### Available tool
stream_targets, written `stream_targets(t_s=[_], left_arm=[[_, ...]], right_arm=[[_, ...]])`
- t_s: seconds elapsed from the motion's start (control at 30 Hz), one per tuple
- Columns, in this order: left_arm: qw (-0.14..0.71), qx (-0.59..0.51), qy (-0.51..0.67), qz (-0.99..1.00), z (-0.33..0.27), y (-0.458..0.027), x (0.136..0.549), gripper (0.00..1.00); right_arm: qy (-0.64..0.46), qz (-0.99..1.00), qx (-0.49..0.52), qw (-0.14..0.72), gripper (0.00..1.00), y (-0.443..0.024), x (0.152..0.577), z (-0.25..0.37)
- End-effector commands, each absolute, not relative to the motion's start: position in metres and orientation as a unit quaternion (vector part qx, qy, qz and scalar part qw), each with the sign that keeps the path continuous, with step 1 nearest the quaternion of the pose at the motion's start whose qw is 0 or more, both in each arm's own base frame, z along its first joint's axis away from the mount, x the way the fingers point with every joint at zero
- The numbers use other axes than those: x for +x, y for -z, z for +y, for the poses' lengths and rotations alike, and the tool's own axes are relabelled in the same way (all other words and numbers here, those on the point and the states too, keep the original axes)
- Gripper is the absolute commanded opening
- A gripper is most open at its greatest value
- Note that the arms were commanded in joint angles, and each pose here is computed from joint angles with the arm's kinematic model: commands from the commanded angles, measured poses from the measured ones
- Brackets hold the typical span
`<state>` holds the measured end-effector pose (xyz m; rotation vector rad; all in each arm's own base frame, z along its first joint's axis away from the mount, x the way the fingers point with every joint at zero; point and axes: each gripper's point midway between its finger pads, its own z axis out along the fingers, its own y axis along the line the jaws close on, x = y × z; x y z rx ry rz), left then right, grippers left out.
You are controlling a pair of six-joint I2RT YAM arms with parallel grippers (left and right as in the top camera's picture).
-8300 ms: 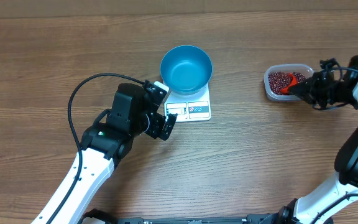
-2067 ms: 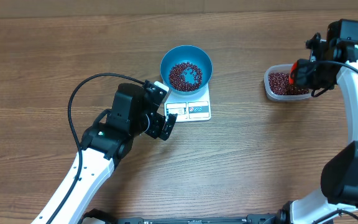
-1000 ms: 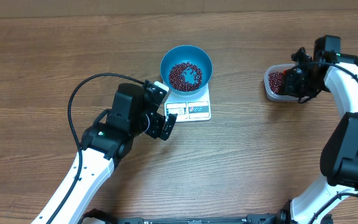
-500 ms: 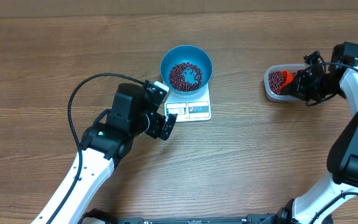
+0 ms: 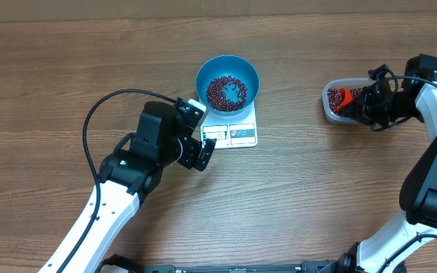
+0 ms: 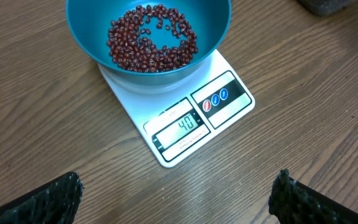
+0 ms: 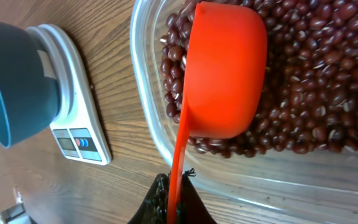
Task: Scoop item into bowl and weigh 150g on scale
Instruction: 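Dip the red scoop into the beans again with the right gripper, then lift the filled scoop and carry it to the blue bowl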
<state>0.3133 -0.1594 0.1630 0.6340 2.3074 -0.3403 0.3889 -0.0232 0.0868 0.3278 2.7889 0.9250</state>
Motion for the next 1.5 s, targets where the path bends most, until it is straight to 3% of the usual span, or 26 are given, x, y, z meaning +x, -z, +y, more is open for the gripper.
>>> stream_targets(t_s=[0.0, 0.33, 0.73, 1.1, 1.47], left_arm=[[0.362, 0.249, 0.136, 0.888, -0.162, -0.17, 0.316, 0.99], [0.362, 0.249, 0.136, 0.888, -0.162, -0.17, 0.316, 0.99], [0.362, 0.249, 0.136, 0.888, -0.162, -0.17, 0.316, 0.99], [0.362, 0.249, 0.136, 0.888, -0.162, -0.17, 0.316, 1.0], [0.362, 0.249, 0.136, 0.888, -0.162, -0.17, 0.316, 1.0]], right_arm=[[-0.338, 0.929, 0.123, 0.088, 0.04, -0.089, 0.387, -0.019], [-0.38, 0.9, 0.172, 0.124, 0.04, -0.102, 0.387, -0.056], [-0.455, 0.862, 0.134, 0.181, 0.04, -0.13, 0.372, -0.071], [-0.517, 0.821, 0.1, 0.222, 0.04, -0.158, 0.369, -0.059], [-0.551, 0.808, 0.068, 0.198, 0.04, -0.168, 0.374, -0.018]])
